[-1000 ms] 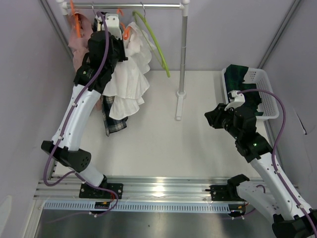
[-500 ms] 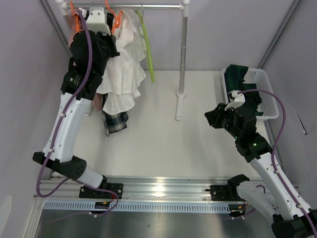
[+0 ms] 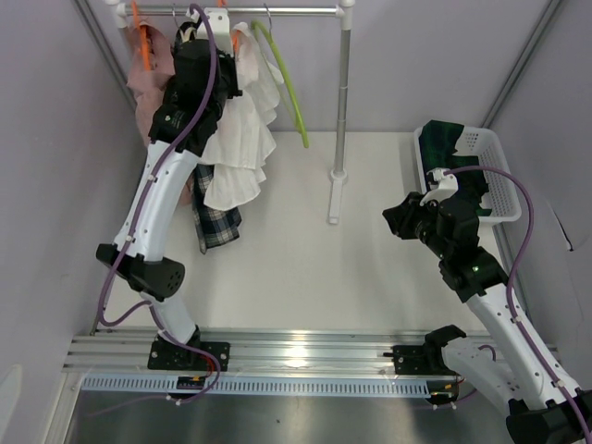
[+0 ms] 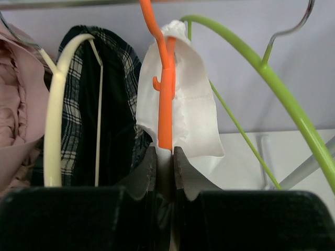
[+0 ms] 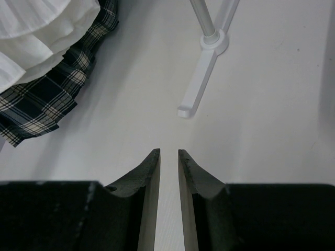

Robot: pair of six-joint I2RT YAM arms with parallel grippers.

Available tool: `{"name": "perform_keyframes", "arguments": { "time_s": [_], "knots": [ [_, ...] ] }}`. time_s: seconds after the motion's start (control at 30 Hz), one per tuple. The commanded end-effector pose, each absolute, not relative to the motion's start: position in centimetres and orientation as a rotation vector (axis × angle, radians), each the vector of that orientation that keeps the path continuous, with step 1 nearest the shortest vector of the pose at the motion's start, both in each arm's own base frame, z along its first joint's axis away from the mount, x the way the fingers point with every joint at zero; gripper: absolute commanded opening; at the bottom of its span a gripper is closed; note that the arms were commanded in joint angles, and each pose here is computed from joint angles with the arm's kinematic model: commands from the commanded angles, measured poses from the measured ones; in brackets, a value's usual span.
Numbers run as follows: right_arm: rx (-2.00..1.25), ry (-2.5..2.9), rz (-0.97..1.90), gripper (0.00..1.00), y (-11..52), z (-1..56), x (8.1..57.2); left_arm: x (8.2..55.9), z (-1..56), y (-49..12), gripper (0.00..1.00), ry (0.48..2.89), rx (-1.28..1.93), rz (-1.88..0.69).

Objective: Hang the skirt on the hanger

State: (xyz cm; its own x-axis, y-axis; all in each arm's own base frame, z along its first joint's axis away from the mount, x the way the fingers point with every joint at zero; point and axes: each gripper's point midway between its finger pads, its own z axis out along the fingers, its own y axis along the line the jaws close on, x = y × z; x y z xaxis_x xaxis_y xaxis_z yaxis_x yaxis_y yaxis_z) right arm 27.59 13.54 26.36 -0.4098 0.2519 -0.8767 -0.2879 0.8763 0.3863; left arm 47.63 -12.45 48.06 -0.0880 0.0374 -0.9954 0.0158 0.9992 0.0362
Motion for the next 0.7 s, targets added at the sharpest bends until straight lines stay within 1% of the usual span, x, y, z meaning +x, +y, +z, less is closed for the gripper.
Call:
{"name": "perform_keyframes", "arguments": {
  "time_s": [0.0,0.23,0.33,0.37,0.43,0.5,0.53,0.57,0.63,0.67],
  "knots": [
    [-0.040,1.862,0.594,0.25,13.5,27.7,27.7,47.1,50.7,-11.6,0.00,1.574,0.003,0.020],
    [-0.036,1.862,0.595,0.25,13.5,27.7,27.6,46.3,50.8,-11.5,0.01,1.576,0.010,0.008],
    [-0.035,1.861,0.598,0.25,13.5,27.7,27.6,45.9,51.1,-11.5,0.15,1.566,0.014,-0.005],
    [-0.031,1.863,0.598,0.25,13.4,27.7,27.6,45.8,51.1,-11.6,0.19,1.566,0.019,-0.007],
    [-0.031,1.861,0.599,0.25,13.4,27.8,27.6,45.4,51.4,-11.6,0.23,1.559,0.025,-0.020],
    [-0.030,1.862,0.600,0.25,13.4,27.8,27.5,45.0,51.7,-11.6,0.31,1.553,0.031,-0.027],
    [-0.030,1.860,0.600,0.25,13.4,27.9,27.5,44.8,51.9,-11.7,0.36,1.550,0.037,-0.035],
    [-0.029,1.862,0.602,0.26,13.4,27.9,27.5,44.7,51.9,-11.8,0.45,1.550,0.044,-0.042],
    [-0.023,1.858,0.606,0.26,13.4,28.2,27.4,44.1,52.3,-12.3,0.49,1.542,0.046,-0.091],
    [-0.022,1.859,0.606,0.26,13.4,28.2,27.4,44.0,52.4,-12.5,0.53,1.541,0.060,-0.104]
  ]
}}
